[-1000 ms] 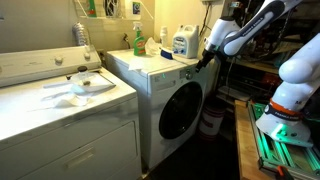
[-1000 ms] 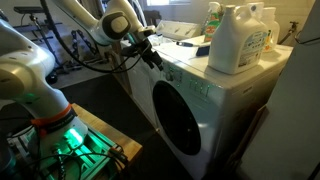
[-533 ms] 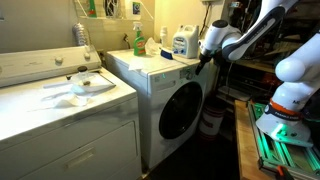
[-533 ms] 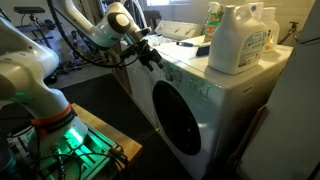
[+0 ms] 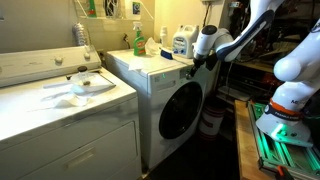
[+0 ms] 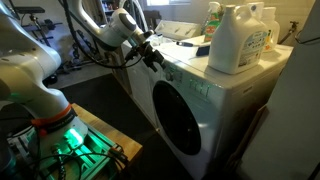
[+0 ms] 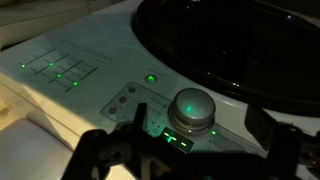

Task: Turn the knob of the washing machine on the right clockwise twice

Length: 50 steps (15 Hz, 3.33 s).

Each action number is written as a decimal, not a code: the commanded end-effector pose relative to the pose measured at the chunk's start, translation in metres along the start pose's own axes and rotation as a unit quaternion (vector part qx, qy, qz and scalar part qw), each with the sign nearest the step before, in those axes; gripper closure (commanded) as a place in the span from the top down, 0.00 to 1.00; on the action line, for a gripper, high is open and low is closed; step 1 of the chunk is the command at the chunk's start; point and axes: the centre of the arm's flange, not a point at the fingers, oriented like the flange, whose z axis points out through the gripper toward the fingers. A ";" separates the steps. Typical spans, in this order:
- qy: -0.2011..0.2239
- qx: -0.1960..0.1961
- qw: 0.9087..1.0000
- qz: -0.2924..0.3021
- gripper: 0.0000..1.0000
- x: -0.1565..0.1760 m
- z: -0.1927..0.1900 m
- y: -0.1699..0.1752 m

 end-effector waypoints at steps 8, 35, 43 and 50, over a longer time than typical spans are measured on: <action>-0.033 0.002 0.999 0.013 1.00 0.029 0.071 -0.019; -0.051 0.310 0.932 0.179 0.31 0.000 0.124 0.084; -0.096 0.392 0.899 0.168 0.99 -0.007 0.121 0.113; -0.146 0.311 0.932 0.112 1.00 -0.040 0.024 0.120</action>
